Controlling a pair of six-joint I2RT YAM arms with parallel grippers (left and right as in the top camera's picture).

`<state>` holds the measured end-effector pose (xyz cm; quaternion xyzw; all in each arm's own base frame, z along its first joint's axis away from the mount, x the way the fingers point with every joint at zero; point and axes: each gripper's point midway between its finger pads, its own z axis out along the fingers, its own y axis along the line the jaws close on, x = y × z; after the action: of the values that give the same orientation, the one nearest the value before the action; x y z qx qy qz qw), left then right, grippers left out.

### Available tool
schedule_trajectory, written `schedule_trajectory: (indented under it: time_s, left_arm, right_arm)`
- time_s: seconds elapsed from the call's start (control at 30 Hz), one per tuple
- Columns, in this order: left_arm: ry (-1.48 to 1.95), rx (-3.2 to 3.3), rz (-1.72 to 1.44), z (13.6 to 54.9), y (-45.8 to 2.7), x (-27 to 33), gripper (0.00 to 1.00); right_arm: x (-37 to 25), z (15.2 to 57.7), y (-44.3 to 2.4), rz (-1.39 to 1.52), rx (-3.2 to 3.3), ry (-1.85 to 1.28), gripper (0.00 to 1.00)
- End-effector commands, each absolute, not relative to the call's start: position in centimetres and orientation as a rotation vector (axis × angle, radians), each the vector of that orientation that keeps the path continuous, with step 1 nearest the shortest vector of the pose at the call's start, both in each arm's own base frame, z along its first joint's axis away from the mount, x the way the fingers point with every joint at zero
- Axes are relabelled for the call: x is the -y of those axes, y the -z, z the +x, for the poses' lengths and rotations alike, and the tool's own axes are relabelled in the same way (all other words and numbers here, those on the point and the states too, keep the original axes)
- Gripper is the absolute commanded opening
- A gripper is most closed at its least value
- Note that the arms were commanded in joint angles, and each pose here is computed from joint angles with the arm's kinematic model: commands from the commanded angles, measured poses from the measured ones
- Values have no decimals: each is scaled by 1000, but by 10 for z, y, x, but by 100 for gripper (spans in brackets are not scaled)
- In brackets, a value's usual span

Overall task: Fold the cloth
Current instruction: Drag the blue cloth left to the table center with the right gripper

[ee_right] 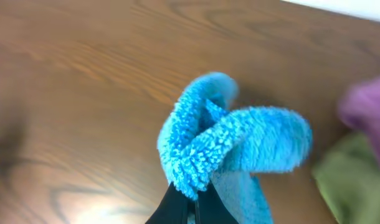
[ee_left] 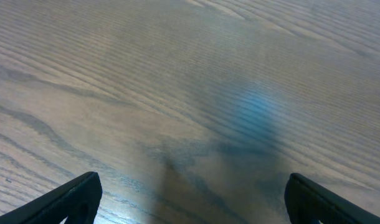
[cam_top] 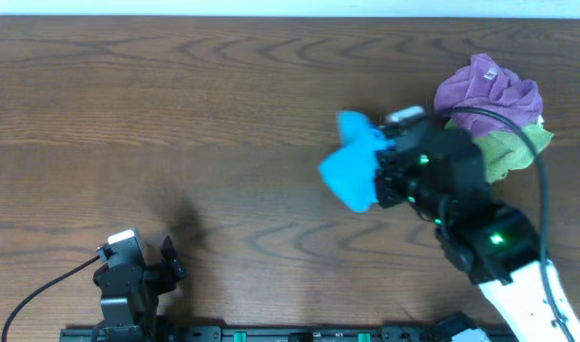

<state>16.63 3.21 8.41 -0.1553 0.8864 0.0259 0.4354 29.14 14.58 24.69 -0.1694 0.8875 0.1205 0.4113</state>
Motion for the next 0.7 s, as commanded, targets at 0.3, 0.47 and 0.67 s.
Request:
schedule_trajectory:
  time_s: [0.3,0.47,0.67]
  left_arm:
    - [-84,-2282,-361,158,-63,-31,95]
    - [-85,-2282,-360,158,-63,-31,95]
    - [-84,-2282,-361,158,-63,-31,95]
  right_arm:
    - [-296,300,-248,-832,-2114,-586,1]
    - [-309,319,-252,-842,-2092,-477,1]
    - [-269,371,-199,-727,-2229,-241,1]
